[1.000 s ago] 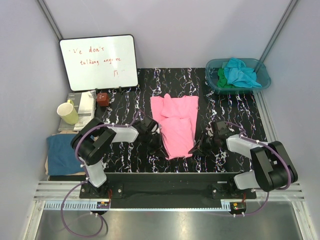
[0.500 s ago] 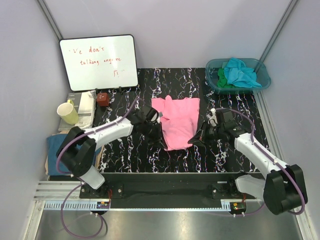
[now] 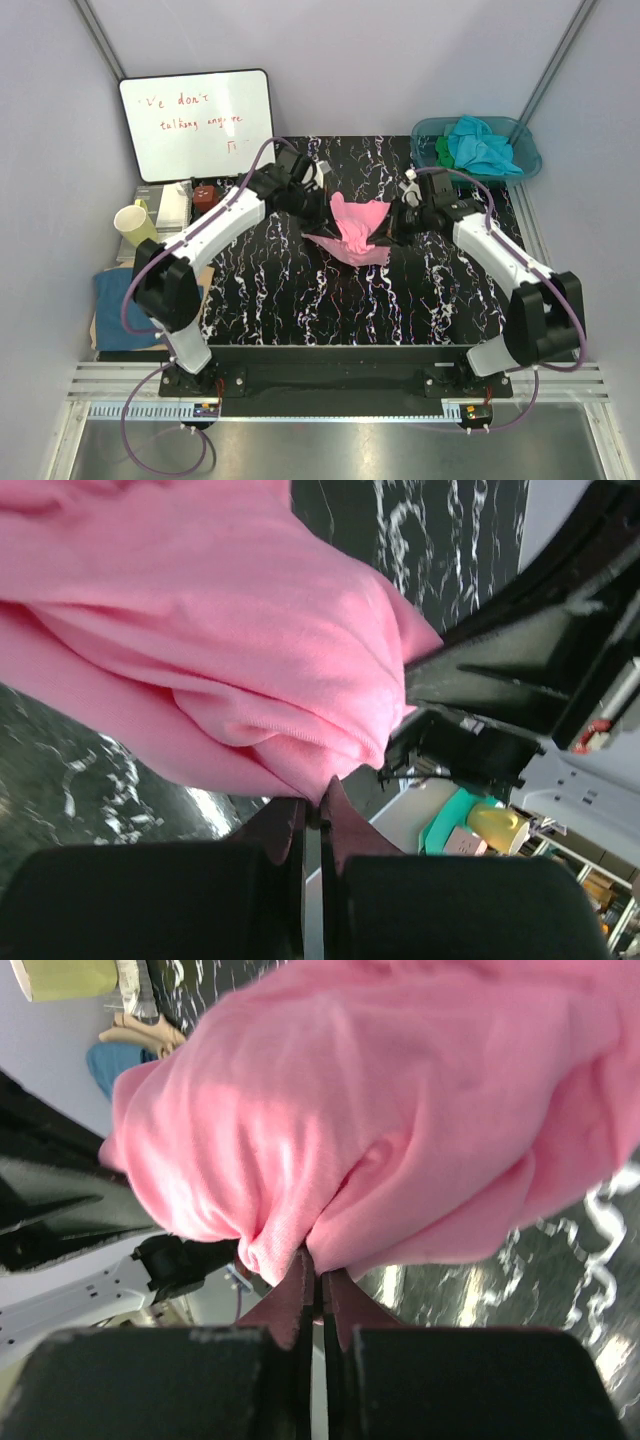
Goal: Fold and stack the t-shirts
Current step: Fold the tshirt
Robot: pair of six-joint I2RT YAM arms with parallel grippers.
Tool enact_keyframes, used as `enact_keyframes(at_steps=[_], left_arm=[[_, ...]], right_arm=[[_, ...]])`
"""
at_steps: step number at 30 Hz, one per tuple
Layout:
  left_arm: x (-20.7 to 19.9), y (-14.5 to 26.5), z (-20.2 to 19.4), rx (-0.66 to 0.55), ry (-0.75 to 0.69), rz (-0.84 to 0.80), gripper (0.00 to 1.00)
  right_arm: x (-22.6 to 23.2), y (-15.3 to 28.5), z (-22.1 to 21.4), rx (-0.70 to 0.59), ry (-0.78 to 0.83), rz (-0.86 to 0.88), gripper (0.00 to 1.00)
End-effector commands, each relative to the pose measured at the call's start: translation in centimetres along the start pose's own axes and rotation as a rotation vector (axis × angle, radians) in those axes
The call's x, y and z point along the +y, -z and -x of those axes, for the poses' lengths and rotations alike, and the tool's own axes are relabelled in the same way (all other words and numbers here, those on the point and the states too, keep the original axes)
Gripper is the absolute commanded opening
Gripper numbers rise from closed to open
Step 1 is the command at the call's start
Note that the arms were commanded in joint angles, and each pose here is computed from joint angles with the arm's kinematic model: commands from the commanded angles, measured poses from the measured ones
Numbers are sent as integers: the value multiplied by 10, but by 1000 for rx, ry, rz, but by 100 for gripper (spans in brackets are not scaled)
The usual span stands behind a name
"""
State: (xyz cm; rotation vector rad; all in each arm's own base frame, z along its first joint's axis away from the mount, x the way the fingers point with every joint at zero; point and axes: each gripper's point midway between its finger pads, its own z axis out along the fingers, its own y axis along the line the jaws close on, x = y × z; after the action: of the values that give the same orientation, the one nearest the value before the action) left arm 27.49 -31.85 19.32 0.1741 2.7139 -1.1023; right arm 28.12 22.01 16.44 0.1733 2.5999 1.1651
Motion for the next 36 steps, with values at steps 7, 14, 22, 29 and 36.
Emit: enact_keyframes(at_steps=[7, 14, 22, 29, 36], left_arm=[[23, -14, 81, -21, 33, -52, 1], [51, -40, 125, -8, 107, -94, 8], [73, -45, 153, -41, 137, -95, 99], [51, -6, 150, -109, 31, -113, 99], [49, -9, 139, -86, 38, -160, 99]], right_arm=[[-3, -45, 103, -66, 160, -44, 4], [-21, -67, 150, -78, 132, -69, 5], [-46, -94, 189, -104, 78, -110, 54], [3, -40, 218, -323, 179, -99, 100], [27, -27, 191, -263, 180, 12, 100]])
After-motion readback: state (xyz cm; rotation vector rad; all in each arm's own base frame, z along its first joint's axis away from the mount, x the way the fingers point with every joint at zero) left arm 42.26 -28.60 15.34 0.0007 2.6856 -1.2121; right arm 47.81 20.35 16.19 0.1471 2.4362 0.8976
